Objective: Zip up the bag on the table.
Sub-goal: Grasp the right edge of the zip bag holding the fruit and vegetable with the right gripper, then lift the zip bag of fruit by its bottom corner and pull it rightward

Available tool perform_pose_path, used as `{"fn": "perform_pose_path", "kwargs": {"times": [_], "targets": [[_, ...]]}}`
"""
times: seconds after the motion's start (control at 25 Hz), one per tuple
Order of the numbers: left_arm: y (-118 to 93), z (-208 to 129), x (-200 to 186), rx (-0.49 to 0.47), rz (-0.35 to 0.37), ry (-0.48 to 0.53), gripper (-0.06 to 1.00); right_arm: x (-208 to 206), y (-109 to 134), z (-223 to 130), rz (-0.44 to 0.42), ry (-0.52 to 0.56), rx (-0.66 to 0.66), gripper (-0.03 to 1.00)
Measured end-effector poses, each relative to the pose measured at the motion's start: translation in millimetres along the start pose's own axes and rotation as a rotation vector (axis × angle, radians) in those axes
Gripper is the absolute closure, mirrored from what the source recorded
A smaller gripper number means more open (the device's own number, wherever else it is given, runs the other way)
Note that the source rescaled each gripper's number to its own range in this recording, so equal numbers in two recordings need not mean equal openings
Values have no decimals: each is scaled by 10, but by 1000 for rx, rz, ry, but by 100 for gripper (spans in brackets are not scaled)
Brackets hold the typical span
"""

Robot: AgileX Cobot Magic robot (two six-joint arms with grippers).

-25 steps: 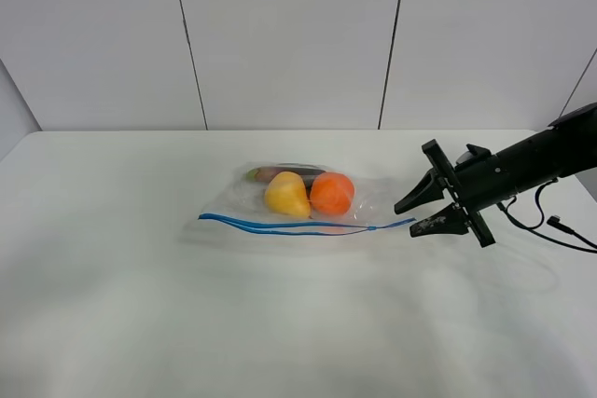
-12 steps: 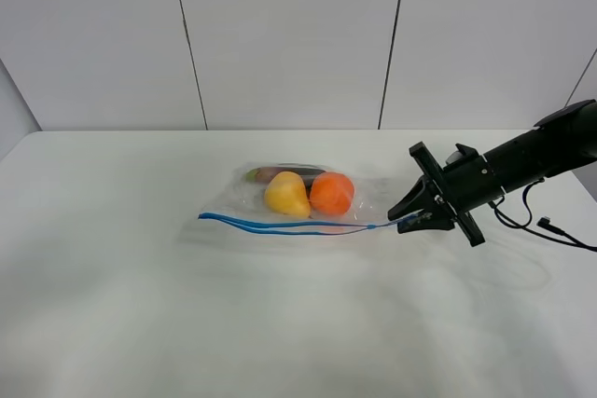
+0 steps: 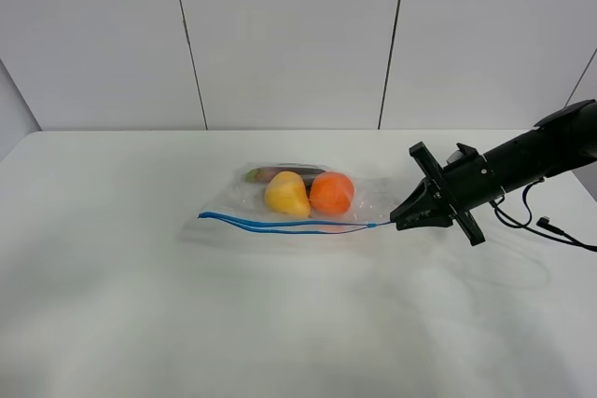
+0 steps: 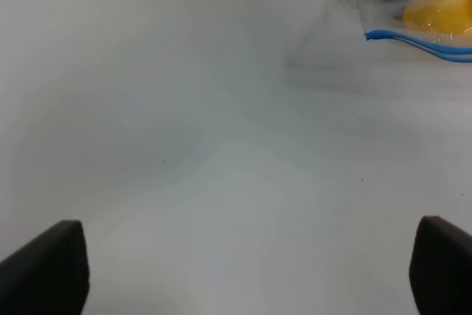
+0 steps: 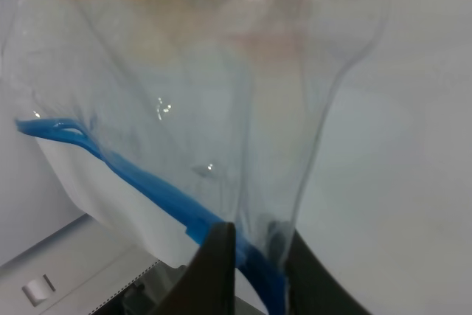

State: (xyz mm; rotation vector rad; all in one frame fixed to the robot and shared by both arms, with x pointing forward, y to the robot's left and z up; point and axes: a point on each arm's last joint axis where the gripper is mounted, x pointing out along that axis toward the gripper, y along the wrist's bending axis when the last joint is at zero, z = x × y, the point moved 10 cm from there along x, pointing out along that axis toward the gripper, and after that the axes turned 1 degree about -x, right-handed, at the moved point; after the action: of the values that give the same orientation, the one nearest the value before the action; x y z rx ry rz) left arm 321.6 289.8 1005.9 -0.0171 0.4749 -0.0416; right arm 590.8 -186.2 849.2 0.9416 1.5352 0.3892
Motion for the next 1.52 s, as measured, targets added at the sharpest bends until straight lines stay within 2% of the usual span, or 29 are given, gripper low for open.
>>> {"fn": "perform_pose_path", "kwargs": {"times": [0.08, 0.2, 0.28, 0.64, 0.92, 1.08, 1.32, 1.52], "targets": [[0, 0, 0, 0, 0, 0, -6, 0, 0, 0, 0, 0, 0, 81], [0, 0, 0, 0, 0, 0, -6, 0, 0, 0, 0, 0, 0, 95], [0, 0, 0, 0, 0, 0, -6, 0, 0, 0, 0, 0, 0, 96], [0, 0, 0, 0, 0, 0, -6, 0, 16, -27, 8, 14, -28, 97], [0, 0, 0, 0, 0, 0, -6, 74, 248, -172, 94, 73, -93, 97], [0, 0, 0, 0, 0, 0, -6, 195, 370, -285, 106, 107, -143, 97], [0, 0, 0, 0, 0, 0, -6, 221, 572, -266, 193, 80, -168, 97], [0, 0, 0, 0, 0, 0, -6, 218, 588, -259, 202, 74, -185, 97]]}}
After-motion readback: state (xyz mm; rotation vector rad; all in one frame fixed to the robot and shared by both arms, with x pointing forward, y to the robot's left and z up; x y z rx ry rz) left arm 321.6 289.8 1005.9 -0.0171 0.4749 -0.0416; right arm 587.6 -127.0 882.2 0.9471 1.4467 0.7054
